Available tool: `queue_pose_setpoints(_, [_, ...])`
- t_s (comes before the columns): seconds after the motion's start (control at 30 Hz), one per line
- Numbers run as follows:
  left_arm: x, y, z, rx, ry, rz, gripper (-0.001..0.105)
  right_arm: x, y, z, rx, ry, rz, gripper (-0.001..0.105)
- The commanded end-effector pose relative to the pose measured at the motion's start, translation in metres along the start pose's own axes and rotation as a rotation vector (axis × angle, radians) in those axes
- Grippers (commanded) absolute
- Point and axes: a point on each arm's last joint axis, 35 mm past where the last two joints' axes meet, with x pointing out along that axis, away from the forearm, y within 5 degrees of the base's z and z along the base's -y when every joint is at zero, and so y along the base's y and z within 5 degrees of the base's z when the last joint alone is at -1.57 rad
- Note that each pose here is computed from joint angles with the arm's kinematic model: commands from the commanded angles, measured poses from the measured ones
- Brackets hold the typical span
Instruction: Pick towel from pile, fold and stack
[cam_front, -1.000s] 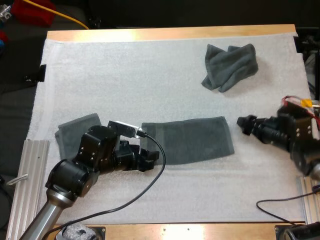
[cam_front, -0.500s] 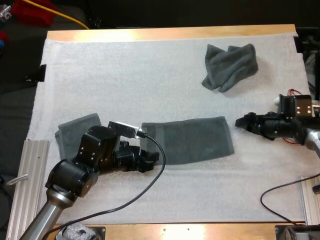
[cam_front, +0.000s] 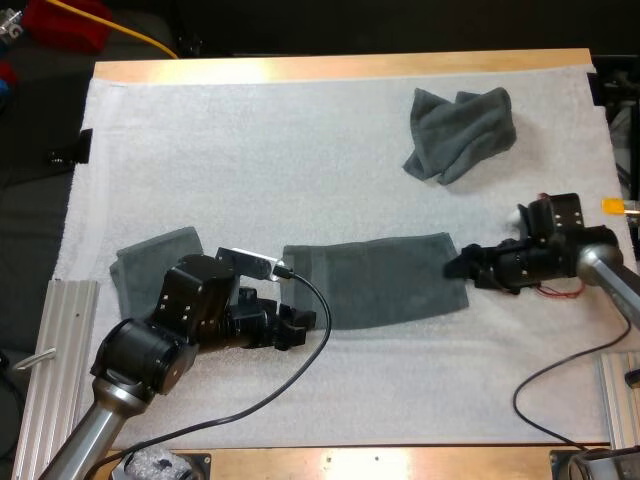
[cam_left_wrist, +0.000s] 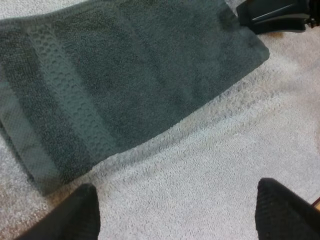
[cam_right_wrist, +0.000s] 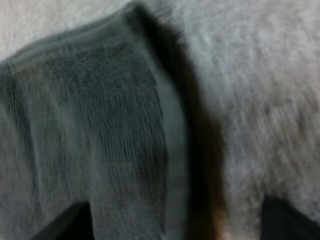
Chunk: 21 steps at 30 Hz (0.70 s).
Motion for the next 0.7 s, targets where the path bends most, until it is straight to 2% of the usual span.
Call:
queue_pose_setpoints(0.0, [-0.003, -0.002, 0.000, 0.005, -0.005, -0.010, 0.063, 0.009, 0.002, -0.002, 0.004, 0.028, 0.014, 0.069])
queue_pose_setpoints(0.47, [-0.003, -0.002, 0.000, 0.005, -0.004, -0.010, 0.063, 0.035, 0.021, -0.005, 0.041, 0.084, 0.060, 0.068])
queue_pose_setpoints(0.53, [-0.003, -0.002, 0.000, 0.005, -0.004, -0.010, 0.063, 0.035, 0.022, -0.005, 0.066, 0.085, 0.059, 0.055])
queue_pose_setpoints(0.6, [-0.003, -0.002, 0.000, 0.005, -0.003, -0.013, 0.063, 0.035, 0.021, -0.005, 0.106, 0.090, 0.056, 0.033])
queue_pose_setpoints(0.67, [-0.003, -0.003, 0.000, 0.005, 0.008, -0.031, 0.063, 0.035, 0.021, -0.006, 0.117, 0.096, 0.054, 0.016])
